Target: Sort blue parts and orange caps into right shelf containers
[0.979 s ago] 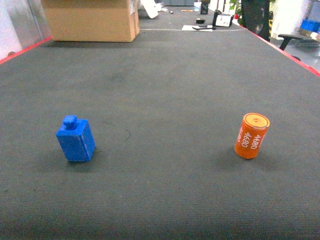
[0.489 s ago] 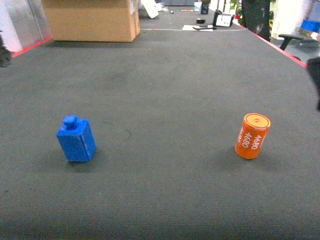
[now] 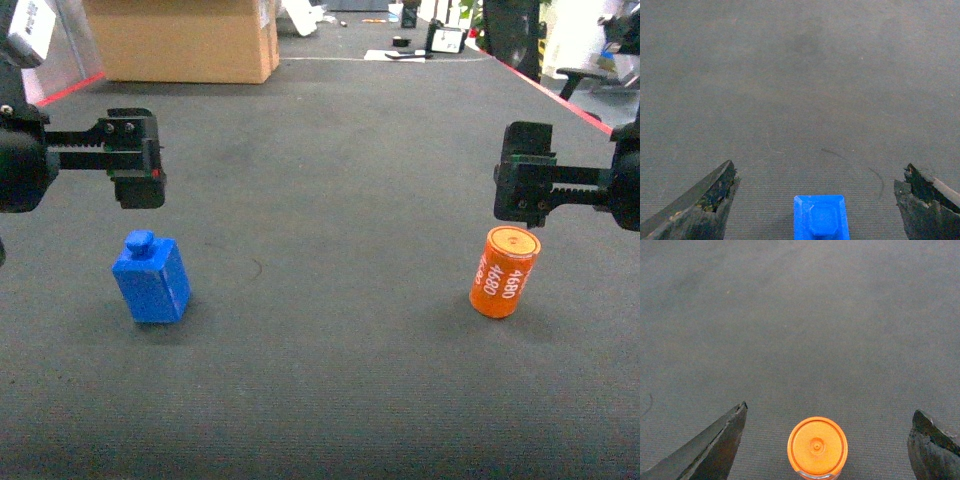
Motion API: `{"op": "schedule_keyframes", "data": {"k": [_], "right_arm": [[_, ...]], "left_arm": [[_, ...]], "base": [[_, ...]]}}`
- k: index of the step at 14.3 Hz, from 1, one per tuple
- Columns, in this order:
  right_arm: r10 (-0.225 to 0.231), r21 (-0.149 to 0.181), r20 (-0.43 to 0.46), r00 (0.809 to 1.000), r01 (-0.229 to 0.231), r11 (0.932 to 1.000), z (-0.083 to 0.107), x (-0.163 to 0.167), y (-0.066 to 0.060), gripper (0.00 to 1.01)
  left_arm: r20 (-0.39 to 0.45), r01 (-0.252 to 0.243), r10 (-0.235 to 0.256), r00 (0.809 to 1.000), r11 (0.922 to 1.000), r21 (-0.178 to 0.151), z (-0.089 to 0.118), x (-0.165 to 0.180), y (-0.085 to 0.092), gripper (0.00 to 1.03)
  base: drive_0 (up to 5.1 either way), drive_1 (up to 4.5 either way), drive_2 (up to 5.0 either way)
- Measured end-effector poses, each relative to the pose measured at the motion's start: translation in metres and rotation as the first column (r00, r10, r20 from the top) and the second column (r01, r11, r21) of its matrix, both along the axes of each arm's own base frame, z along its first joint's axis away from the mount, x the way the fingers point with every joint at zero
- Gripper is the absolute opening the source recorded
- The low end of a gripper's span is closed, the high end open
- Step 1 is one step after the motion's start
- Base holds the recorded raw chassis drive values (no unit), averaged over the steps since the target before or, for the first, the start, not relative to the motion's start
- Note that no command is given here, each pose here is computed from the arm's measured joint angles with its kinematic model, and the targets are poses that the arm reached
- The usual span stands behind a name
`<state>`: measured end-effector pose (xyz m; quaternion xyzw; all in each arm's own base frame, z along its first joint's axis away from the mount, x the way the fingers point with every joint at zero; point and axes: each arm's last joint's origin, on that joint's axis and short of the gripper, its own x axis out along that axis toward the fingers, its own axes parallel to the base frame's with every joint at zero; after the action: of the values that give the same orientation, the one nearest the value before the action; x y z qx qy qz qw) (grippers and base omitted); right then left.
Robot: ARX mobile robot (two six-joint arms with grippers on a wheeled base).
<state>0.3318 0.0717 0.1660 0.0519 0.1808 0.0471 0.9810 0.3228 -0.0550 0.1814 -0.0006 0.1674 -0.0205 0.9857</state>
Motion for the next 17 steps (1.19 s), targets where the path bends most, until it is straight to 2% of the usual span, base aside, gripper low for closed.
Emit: {"op": "schedule_keyframes", "data": {"k": [3, 7, 12, 17], "right_arm": [[-0.002, -0.009, -0.059, 0.998, 0.001, 1.0000, -0.017, 0.011, 0.003, 0.98], [0.000, -0.009, -0.099, 0.995, -0.001, 1.0000, -0.031, 0.019, 0.002, 0.98], [-0.002, -0.006, -0.133, 0.991, 0.001, 1.0000, -0.046, 0.028, 0.005, 0.98], [0.003, -0.013, -0.180, 0.984, -0.005, 0.9999, -0.064, 0.034, 0.009, 0.98]], "left_arm": [[-0.052, 0.016, -0.016, 0.999, 0.9999, -0.002, -0.016, 0.011, -0.008, 0.98], [-0.110, 0.028, -0.029, 0.993, 0.9995, -0.011, -0.032, 0.014, -0.011, 0.98], [-0.155, 0.016, -0.017, 0.988, 0.9998, -0.007, -0.045, 0.022, -0.009, 0.98], [-0.217, 0.000, -0.003, 0.976, 0.9999, -0.013, -0.070, 0.034, -0.006, 0.98]], "base": [[0.0, 0.00, 0.0], [0.0, 0.00, 0.0], [0.0, 0.00, 0.0], [0.0, 0.00, 0.0]]}}
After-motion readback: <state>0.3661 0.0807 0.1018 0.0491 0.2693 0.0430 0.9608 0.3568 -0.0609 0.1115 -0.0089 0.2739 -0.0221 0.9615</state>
